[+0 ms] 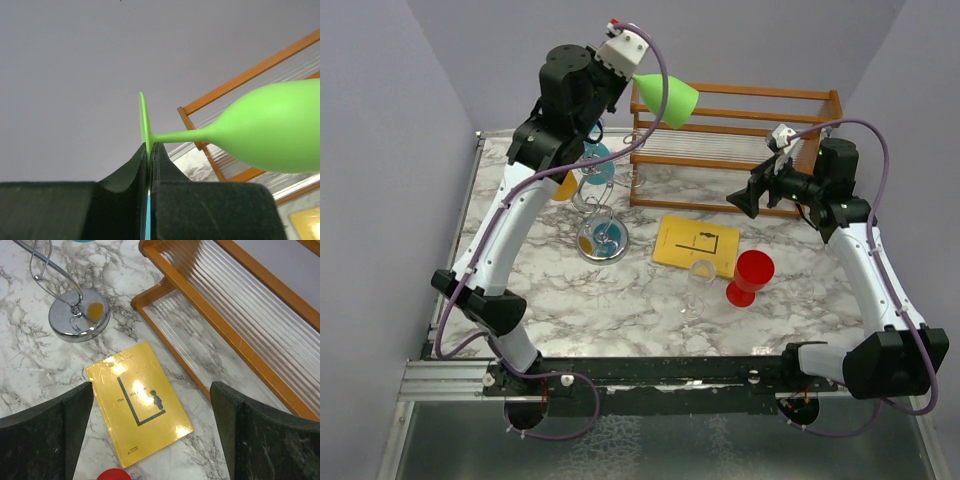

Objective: Place the wine glass upside down on the wine glass rack

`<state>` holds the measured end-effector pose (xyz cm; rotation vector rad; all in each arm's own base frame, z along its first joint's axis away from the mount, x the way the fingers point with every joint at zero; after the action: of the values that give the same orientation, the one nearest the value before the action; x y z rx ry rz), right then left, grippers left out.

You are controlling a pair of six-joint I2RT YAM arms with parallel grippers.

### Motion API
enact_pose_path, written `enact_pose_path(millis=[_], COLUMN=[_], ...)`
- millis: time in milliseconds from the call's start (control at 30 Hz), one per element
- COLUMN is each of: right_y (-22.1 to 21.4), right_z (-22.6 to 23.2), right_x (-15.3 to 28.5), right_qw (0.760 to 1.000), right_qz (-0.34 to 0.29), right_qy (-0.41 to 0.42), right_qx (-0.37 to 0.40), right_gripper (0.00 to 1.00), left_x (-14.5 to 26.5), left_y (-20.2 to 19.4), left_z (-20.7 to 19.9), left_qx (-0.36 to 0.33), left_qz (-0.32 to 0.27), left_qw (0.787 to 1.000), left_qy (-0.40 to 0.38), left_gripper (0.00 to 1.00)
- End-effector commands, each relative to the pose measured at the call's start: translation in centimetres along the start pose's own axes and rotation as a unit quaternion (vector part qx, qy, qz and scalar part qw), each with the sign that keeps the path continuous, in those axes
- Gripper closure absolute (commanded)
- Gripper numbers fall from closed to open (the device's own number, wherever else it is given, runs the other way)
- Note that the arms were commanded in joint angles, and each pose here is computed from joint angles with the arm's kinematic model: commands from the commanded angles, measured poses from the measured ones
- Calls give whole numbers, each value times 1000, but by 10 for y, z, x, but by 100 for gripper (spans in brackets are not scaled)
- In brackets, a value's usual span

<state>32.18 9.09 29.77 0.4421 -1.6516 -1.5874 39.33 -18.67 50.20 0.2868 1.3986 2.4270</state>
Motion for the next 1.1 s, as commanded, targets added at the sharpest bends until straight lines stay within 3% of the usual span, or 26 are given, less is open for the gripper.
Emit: enact_pose_path(millis=[0, 333, 633, 833, 1067], right_y=[10, 1, 1, -1, -1], right_z=[5, -1, -1, -2, -2], right_x=[1, -3, -3, -3, -2], right_qw=[999, 1000, 1000, 1000, 1000], right_qz=[-29, -18, -18, -18, -18], right_qy=[21, 13, 10, 10, 8], right_qx=[23, 17, 19, 17, 16], right_gripper=[0, 0, 0, 0, 0], left_x=[-11, -21, -15, -9, 1], left_y=[-5, -30, -57, -65, -67], left_z=[-8, -48, -56, -59, -64], left_qx=[-97, -230, -318, -335, -317], left_qz=[35, 94, 153, 166, 165], left_qw=[994, 969, 935, 926, 931], left_qy=[33, -6, -24, -42, -71], left_gripper=[100, 100, 100, 100, 100])
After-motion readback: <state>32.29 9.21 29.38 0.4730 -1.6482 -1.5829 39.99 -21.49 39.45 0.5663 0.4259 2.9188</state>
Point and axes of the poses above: each gripper's point midway between its finger pads, its own x axis back along the fingers, its own z axis along the line the jaws close on, y = z × x, the point moved 5 cm from there along x, back along the fingers, and after that the axes turned 7 degrees about -x, right-handed, at the moved point
